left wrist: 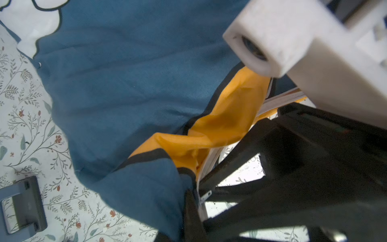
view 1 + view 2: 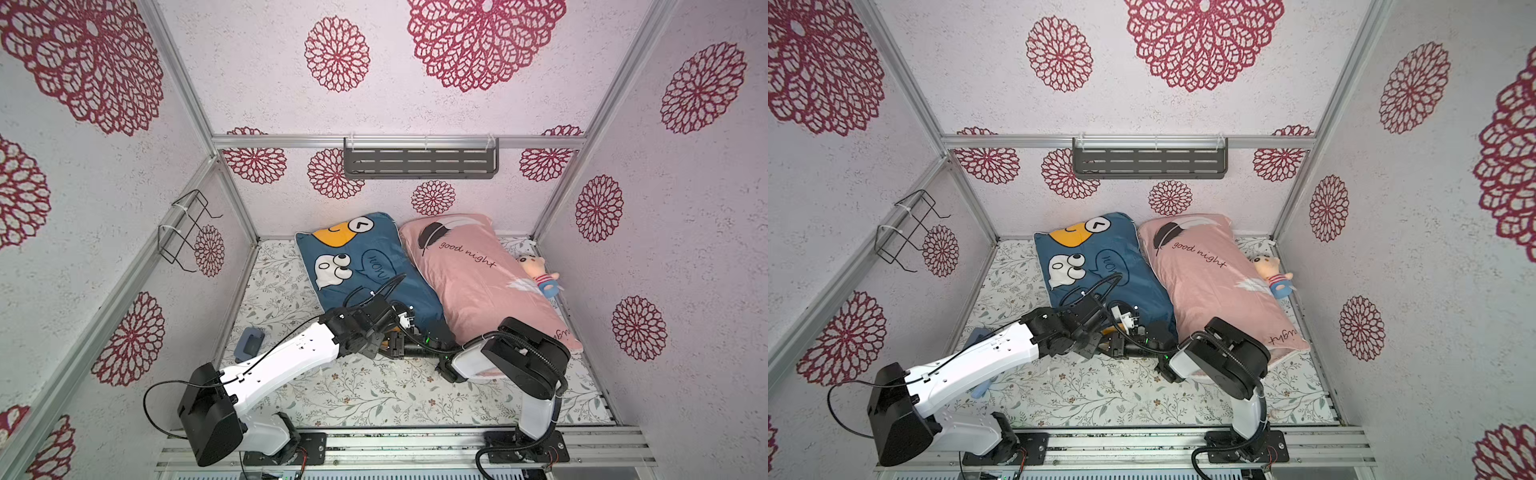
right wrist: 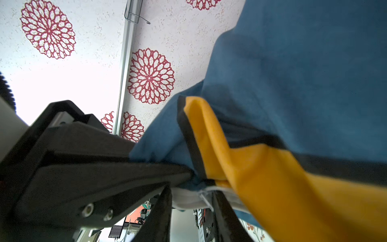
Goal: Zip up pillowcases
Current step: Zip the zipper on the pillowcase.
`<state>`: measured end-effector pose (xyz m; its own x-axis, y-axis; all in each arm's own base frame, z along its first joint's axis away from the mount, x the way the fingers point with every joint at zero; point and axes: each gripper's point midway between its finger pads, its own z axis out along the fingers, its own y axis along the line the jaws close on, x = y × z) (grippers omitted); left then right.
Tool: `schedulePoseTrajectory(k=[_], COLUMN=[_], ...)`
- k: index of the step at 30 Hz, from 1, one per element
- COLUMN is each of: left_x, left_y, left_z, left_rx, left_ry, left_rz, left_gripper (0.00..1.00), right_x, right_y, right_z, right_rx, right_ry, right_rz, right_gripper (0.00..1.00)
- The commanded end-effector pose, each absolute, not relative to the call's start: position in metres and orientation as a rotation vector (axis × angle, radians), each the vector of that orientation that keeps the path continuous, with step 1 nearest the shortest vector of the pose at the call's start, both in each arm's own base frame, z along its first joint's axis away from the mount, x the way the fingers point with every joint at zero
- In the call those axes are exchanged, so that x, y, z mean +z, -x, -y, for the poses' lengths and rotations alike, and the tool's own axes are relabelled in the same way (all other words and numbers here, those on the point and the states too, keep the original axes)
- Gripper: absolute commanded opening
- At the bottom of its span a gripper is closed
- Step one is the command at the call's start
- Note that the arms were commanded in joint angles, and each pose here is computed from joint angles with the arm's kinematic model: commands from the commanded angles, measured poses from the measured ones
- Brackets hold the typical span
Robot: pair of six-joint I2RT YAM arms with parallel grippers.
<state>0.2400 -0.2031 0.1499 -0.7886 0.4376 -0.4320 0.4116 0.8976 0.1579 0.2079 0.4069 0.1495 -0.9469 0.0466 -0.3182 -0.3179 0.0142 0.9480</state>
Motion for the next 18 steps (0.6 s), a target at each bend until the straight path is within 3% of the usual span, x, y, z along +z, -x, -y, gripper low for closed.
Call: schedulePoseTrajectory(k=[1, 18], left_x=[0.164, 0.159], left_y=[-0.241, -0.237], left_z=[0.222, 0.212], left_rx=[-0.019, -0.004], left_ry=[-0.649, -0.620], left_rz=[-2.542, -2.549], left_gripper=[0.00, 0.00], right_x=[0.160, 0.169], right_y=[-0.212, -0.211], right_z=[-0.408, -0.396], right_rx=[2.022, 1.995], right_ry=[0.299, 0.288], right_rz=[-1.939, -1.914], right_gripper=[0.33, 0.28])
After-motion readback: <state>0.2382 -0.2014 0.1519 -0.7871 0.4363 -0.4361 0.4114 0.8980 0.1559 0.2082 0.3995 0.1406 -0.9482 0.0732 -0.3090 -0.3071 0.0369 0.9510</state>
